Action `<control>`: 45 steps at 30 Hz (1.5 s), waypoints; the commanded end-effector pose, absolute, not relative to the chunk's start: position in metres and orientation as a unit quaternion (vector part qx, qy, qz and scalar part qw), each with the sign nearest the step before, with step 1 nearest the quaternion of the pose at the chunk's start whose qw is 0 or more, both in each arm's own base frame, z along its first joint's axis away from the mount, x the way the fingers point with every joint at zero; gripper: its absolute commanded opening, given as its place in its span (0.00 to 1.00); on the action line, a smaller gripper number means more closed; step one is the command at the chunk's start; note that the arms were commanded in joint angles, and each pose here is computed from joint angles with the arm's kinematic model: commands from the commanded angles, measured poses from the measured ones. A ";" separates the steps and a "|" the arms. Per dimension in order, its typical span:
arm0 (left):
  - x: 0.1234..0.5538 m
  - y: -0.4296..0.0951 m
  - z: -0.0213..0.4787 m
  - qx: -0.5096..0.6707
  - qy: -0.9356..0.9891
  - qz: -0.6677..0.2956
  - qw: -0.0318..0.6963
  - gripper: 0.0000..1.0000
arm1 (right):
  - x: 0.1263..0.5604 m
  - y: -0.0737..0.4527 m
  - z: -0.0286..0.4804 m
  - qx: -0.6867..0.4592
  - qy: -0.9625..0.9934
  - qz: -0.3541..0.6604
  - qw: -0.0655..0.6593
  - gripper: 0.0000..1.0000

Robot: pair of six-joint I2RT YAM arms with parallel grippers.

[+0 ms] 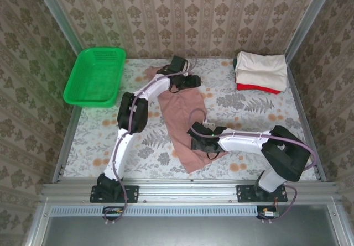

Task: Fold and stack the t-shirts

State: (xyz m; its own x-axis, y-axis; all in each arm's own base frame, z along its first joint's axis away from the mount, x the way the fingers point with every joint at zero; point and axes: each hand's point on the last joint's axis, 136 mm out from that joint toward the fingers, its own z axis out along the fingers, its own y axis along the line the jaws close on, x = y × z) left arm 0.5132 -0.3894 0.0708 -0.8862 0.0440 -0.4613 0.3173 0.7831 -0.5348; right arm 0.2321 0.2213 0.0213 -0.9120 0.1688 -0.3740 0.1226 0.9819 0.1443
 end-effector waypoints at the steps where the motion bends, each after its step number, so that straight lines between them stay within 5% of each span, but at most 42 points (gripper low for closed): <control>1: 0.498 -0.385 0.019 0.092 0.939 -0.295 0.150 0.65 | 0.217 0.240 0.017 0.099 0.976 0.086 0.176 0.78; 12: 0.514 -0.451 0.066 0.152 0.875 -0.421 0.183 0.70 | 0.214 0.282 0.076 0.020 0.972 0.146 0.183 0.86; 18: 0.509 -0.425 0.131 0.175 0.878 -0.380 0.232 0.81 | 0.230 0.214 0.092 0.043 0.965 0.109 0.233 0.86; 23: 0.497 -0.380 0.179 0.149 0.889 -0.333 0.277 1.00 | 0.245 0.189 0.051 0.038 0.979 0.059 0.193 0.77; 25: 0.486 -0.354 0.191 0.135 0.893 -0.305 0.301 1.00 | 0.252 0.186 0.039 0.033 0.982 0.039 0.181 0.71; 29: 0.445 -0.296 0.201 0.097 0.907 -0.255 0.321 1.00 | 0.258 0.164 0.019 0.040 0.987 -0.025 0.153 0.61; 35: 0.333 -0.227 0.118 0.050 0.953 -0.172 0.245 0.95 | 0.244 0.139 0.016 0.060 0.986 -0.069 0.142 0.52; 40: 0.250 -0.225 0.070 0.049 0.960 -0.191 0.199 0.90 | 0.241 0.157 0.032 0.055 0.985 -0.017 0.161 0.49; 45: 0.211 -0.239 0.050 0.078 0.960 -0.198 0.183 0.91 | 0.238 0.179 0.047 0.033 0.982 0.009 0.188 0.53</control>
State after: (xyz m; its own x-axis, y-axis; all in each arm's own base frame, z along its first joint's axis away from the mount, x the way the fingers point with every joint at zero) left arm 0.1996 -0.2225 0.0318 -0.9424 0.1542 -0.2968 0.2430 0.9254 -0.2909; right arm 0.2410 0.1739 0.0404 -0.9319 0.0701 -0.3560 0.0678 0.9975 0.0189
